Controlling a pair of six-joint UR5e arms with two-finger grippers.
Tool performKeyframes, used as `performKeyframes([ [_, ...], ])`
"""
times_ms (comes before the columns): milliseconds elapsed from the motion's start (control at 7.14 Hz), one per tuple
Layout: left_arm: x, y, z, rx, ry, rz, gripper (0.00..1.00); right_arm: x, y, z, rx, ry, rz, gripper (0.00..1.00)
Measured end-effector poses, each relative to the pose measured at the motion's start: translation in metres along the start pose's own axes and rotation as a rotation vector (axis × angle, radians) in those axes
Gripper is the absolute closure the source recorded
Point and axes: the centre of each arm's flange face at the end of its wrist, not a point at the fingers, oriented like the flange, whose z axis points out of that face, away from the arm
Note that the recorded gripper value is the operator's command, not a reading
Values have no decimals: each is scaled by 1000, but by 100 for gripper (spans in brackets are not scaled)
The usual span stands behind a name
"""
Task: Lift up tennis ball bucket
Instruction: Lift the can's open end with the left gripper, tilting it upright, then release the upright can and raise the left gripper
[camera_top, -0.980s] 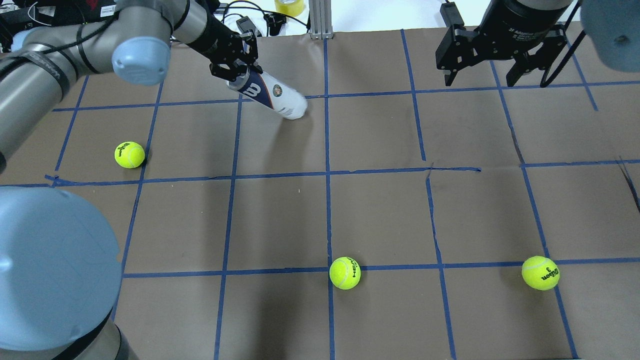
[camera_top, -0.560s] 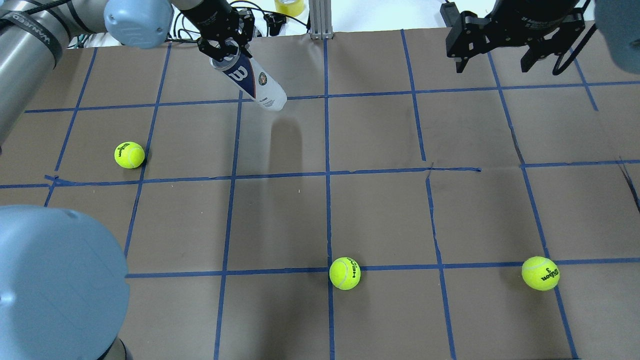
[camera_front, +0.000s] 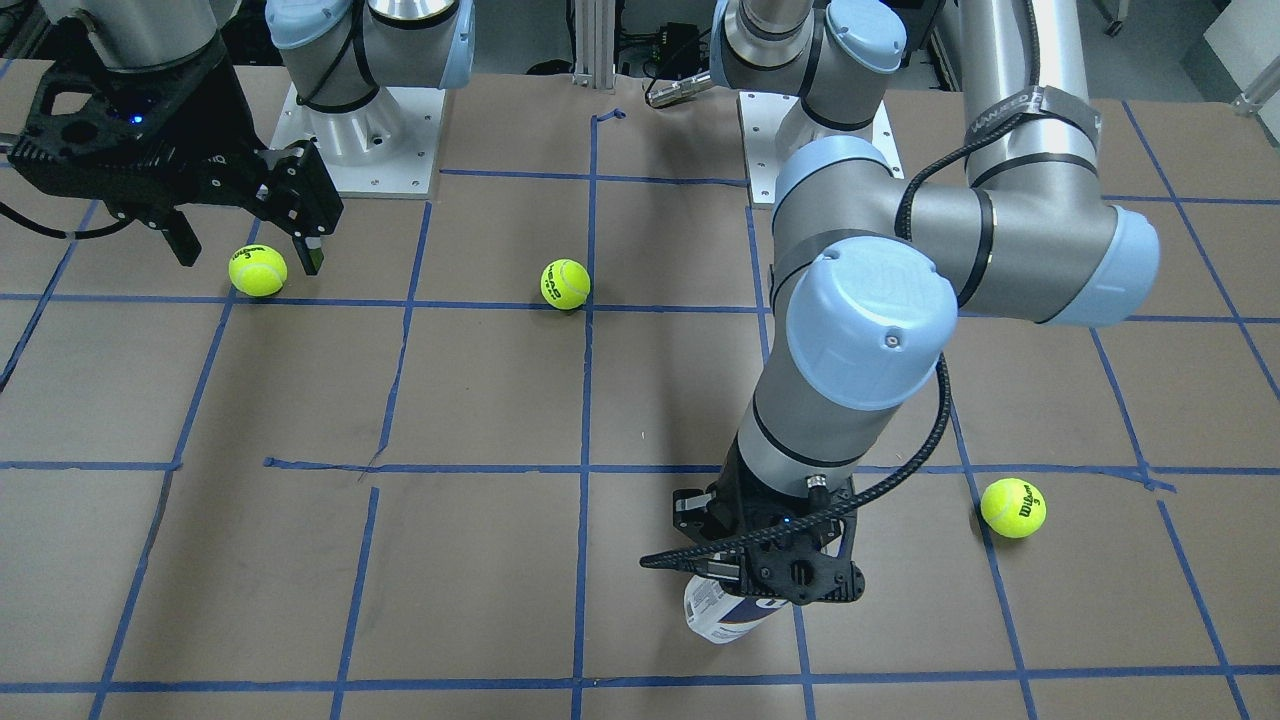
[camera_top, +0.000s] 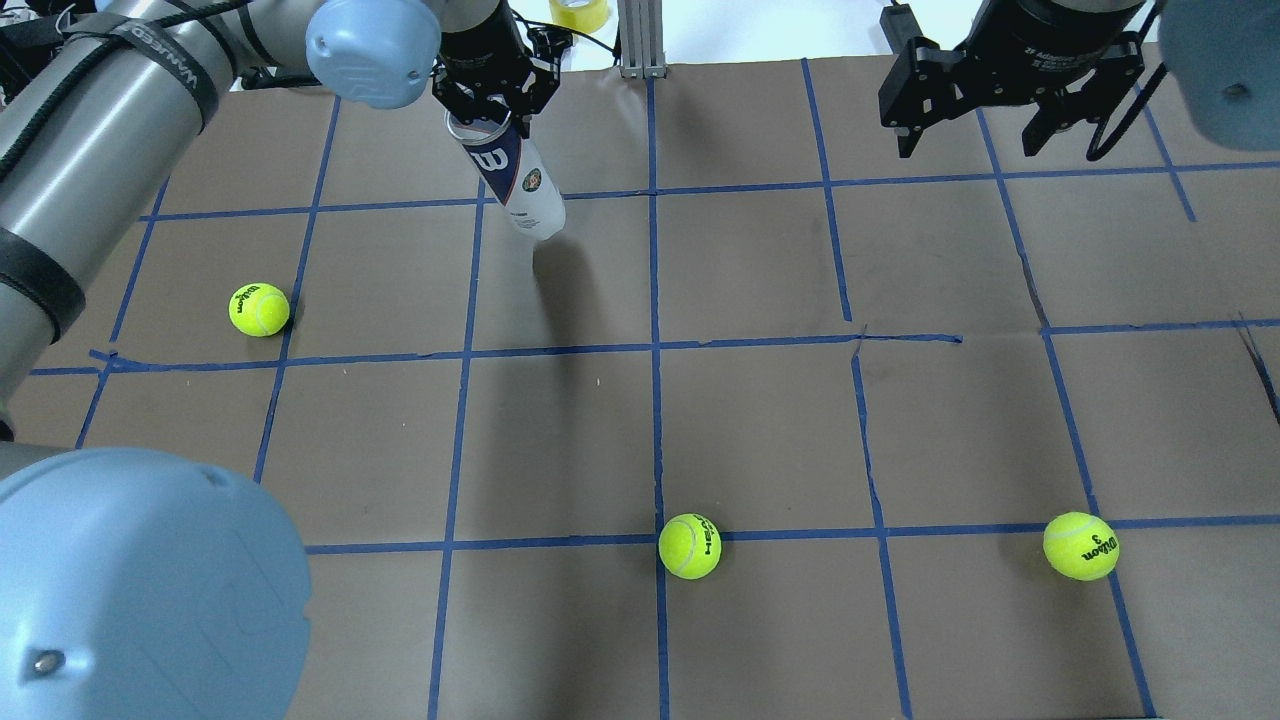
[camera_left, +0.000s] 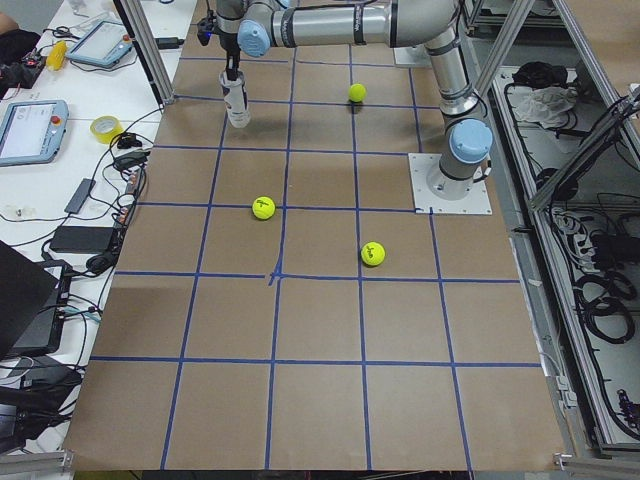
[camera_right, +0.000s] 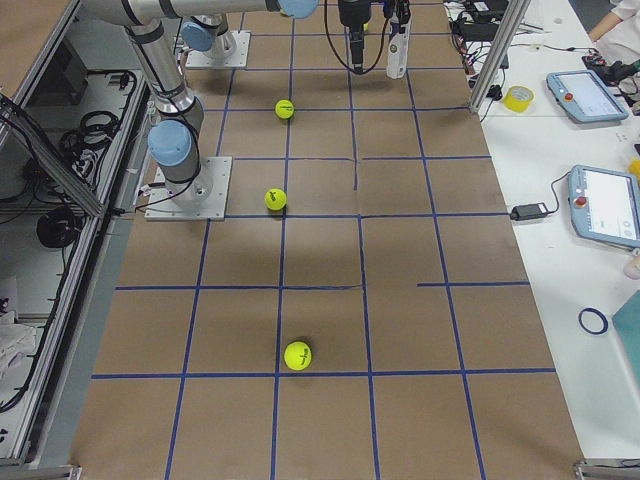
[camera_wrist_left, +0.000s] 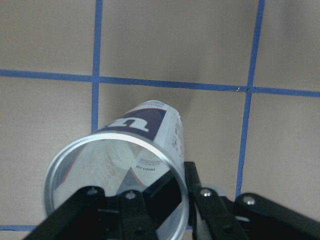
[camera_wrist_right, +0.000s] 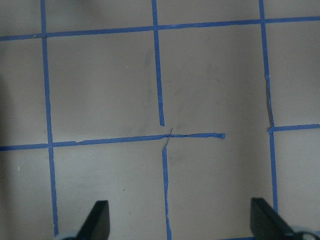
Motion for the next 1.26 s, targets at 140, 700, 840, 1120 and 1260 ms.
performKeyframes([
  [140,7,3,3,-8,-6,31,100,-1,1,6,-15,-4,-1,0],
  [700,21,20,18,-70,-13,76,0,-1,8,32,-58,-8,0,0],
  [840,22,22,17,-71,-12,79,0,-1,8,32,-58,-7,1,0],
  [1120,24,23,6,-57,-5,80,0,1,8,24,-43,-2,7,0],
  [1260,24,25,-12,-49,-5,80,0,1,7,18,-31,-6,9,0],
])
